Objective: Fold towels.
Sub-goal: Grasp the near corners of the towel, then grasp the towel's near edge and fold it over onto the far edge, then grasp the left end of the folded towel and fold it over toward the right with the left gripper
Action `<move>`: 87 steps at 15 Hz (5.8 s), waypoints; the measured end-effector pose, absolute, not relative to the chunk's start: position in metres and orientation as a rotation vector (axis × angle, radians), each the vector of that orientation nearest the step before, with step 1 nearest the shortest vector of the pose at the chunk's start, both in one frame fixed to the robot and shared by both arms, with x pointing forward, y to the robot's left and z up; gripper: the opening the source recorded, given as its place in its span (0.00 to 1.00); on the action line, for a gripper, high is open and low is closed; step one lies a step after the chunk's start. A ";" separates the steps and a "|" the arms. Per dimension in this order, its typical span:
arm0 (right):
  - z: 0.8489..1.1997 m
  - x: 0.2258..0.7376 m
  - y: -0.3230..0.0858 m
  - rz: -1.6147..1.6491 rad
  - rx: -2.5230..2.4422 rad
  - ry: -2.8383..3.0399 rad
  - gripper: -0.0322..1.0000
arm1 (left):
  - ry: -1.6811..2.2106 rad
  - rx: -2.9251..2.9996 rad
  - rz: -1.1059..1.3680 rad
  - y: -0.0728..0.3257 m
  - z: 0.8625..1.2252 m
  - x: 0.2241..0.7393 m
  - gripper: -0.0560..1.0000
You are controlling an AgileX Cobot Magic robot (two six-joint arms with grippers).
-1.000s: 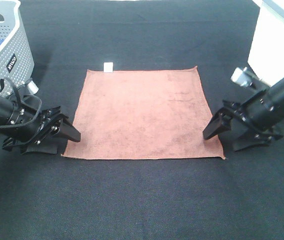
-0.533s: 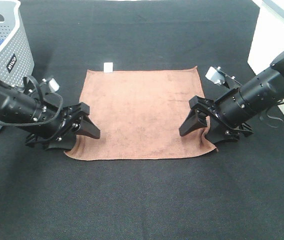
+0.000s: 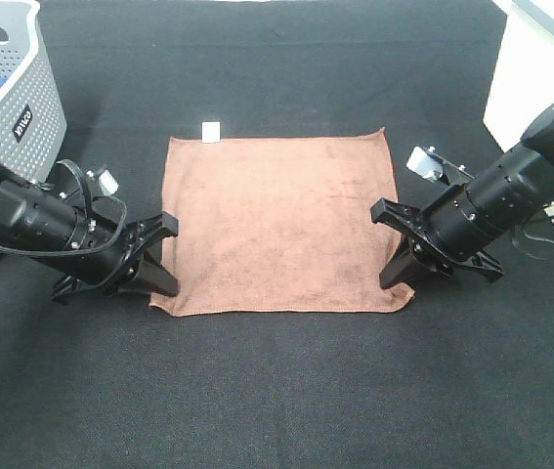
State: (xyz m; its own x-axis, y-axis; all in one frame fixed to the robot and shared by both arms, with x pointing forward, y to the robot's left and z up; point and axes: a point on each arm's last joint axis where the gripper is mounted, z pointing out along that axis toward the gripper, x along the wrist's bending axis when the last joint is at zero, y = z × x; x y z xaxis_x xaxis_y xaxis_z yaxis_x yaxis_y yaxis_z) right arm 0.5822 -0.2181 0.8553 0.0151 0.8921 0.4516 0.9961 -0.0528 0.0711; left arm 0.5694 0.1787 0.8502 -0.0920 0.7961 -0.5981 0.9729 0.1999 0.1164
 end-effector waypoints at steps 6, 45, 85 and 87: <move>0.884 0.567 -0.224 -0.416 -2.023 -1.984 0.03 | 1.936 1.768 -0.556 0.180 0.855 0.549 0.05; 0.912 0.695 -0.208 -0.705 -2.013 -2.189 0.77 | 1.711 1.652 0.153 0.180 0.924 0.674 0.82; 0.916 0.684 -0.218 -0.467 -2.031 -2.230 0.77 | 1.827 1.609 -0.351 0.037 0.942 0.706 0.11; 0.916 0.684 -0.218 -0.467 -2.031 -2.230 0.77 | 1.808 1.606 -0.362 0.020 0.934 0.709 0.26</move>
